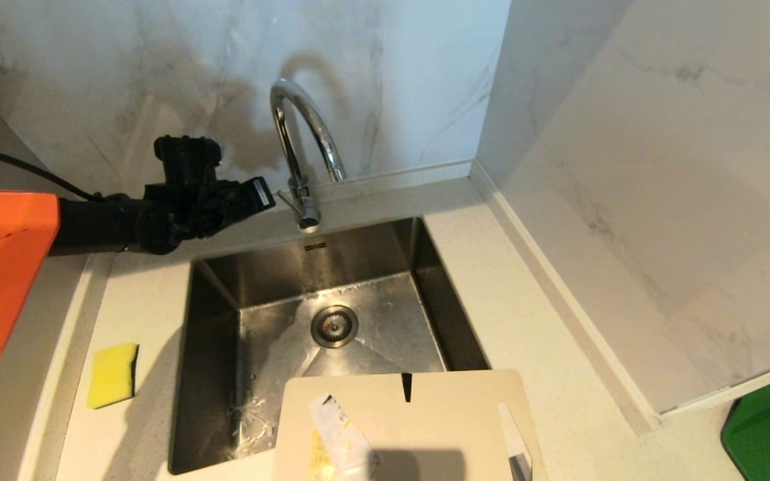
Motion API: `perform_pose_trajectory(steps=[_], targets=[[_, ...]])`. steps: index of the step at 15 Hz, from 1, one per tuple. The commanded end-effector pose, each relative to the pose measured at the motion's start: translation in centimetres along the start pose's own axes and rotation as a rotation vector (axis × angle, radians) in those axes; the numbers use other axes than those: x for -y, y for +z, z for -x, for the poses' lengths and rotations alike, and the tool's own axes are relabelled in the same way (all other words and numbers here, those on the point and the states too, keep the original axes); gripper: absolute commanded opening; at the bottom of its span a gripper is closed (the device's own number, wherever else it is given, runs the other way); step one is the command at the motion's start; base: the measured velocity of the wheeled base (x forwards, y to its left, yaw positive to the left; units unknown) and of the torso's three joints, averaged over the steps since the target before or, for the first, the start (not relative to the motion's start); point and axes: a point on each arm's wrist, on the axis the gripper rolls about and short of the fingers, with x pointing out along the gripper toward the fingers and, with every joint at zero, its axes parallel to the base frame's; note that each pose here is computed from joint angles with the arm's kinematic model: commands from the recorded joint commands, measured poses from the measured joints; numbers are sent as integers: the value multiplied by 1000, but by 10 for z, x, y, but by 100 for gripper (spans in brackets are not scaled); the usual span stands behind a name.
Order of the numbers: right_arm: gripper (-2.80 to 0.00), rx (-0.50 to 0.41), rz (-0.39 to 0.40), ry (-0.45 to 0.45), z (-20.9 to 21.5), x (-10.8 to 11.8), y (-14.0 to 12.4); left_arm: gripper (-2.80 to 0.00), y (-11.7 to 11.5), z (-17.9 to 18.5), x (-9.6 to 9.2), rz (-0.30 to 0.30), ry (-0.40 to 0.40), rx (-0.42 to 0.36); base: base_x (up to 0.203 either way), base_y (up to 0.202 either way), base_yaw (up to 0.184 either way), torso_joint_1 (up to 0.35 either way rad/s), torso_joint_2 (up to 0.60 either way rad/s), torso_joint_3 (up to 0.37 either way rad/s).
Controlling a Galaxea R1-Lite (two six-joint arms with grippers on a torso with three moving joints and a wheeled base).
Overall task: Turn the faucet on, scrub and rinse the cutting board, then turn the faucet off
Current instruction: Turn on the tap
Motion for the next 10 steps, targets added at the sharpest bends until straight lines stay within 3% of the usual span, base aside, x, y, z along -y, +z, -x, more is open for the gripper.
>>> perform_pose_trajectory(steps=[1,10], targets=[[-280,1,0,0,0,0,0,-280,-3,-5,3,5,15,26,0,0,0,0,0,0],[-280,-1,0,0,0,0,0,-280,2,-5,10,14,-3,75,0,0,0,0,0,0]])
